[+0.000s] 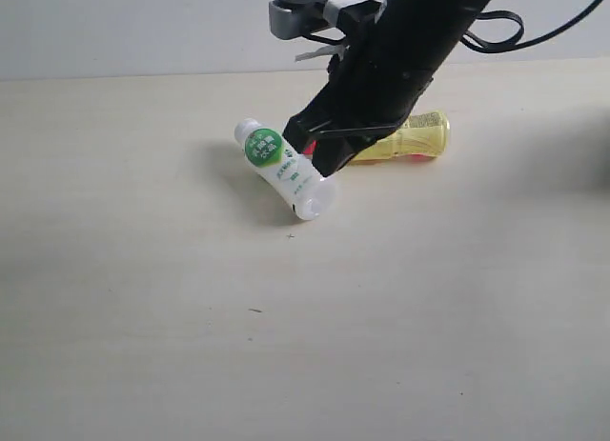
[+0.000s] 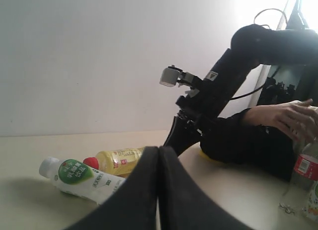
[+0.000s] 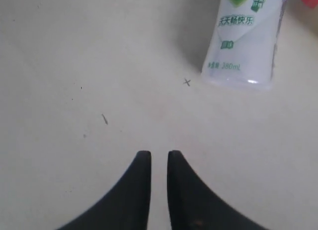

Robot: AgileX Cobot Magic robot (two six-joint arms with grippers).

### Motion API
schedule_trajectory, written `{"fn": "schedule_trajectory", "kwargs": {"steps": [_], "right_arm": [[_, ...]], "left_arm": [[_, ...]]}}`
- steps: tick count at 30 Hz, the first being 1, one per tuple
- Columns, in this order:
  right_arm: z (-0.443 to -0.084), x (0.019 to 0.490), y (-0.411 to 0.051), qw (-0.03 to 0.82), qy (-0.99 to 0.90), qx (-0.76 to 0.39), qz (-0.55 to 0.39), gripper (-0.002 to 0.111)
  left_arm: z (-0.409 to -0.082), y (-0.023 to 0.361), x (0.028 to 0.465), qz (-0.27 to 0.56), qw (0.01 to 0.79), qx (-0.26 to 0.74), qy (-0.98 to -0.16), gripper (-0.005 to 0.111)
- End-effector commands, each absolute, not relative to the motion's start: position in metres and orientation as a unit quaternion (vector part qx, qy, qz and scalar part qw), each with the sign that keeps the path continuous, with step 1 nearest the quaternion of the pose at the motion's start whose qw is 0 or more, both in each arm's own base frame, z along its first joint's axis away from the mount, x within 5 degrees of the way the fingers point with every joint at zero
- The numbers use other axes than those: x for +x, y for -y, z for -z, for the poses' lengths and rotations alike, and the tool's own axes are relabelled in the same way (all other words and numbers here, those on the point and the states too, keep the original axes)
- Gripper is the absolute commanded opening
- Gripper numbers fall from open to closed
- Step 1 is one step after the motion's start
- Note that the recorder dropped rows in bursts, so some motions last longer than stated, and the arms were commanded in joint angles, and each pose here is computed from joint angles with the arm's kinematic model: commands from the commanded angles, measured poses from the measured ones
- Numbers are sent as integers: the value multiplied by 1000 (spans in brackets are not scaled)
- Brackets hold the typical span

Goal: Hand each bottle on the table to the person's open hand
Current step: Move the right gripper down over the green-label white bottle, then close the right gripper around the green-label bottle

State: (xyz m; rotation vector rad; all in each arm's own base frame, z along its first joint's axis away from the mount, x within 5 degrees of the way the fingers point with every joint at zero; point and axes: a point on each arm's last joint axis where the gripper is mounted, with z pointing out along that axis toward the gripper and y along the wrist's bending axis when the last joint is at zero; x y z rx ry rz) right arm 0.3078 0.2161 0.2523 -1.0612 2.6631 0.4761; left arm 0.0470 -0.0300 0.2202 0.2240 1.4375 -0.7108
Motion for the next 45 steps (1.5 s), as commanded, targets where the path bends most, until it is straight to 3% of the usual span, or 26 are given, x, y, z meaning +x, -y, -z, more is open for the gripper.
{"fn": "schedule_trajectory", "kwargs": {"steps": [1, 4, 16, 45], "right_arm": [[-246, 325, -226, 110, -909, -369, -156, 31], [-236, 337, -234, 101, -910, -370, -156, 43], [-213, 364, -250, 97, -912, -367, -154, 64], [-171, 411, -268, 160, -907, -373, -114, 71]], "left_arm": [[-220, 30, 47, 318, 691, 100, -641, 0], [-220, 30, 47, 318, 691, 100, -641, 0], [-220, 30, 47, 318, 691, 100, -641, 0], [-220, 30, 47, 318, 691, 100, -641, 0]]}}
